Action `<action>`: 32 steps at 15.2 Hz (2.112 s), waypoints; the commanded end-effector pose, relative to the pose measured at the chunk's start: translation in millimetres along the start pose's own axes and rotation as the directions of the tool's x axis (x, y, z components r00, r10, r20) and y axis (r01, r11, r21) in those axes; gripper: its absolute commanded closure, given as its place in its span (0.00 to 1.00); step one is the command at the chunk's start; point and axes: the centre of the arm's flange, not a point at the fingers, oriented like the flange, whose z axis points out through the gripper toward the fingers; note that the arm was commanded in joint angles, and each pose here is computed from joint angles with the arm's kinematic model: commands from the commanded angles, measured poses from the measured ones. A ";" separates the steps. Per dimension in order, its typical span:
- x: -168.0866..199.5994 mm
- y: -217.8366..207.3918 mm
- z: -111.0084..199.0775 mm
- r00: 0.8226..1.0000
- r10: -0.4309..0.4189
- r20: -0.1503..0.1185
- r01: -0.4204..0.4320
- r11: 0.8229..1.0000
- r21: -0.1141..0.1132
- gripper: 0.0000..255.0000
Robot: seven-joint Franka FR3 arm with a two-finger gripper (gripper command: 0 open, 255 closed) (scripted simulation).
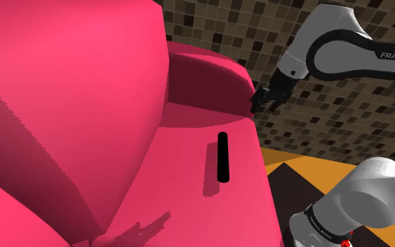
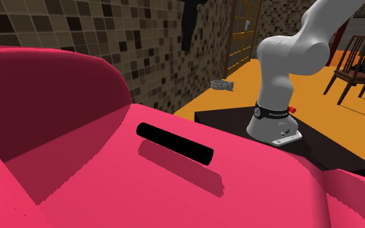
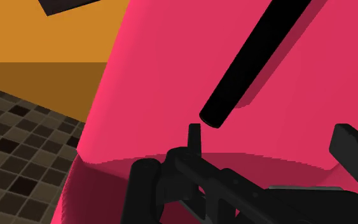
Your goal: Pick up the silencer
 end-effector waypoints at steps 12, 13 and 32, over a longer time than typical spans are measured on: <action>15.4 -34.2 172.4 0.961 0.265 0.077 -0.266 0.964 -0.007 0.00; 16.5 -37.0 185.3 0.955 0.285 0.082 -0.285 0.958 -0.008 0.00; 15.2 -44.7 281.9 0.923 0.371 0.108 -0.371 0.928 -0.016 1.00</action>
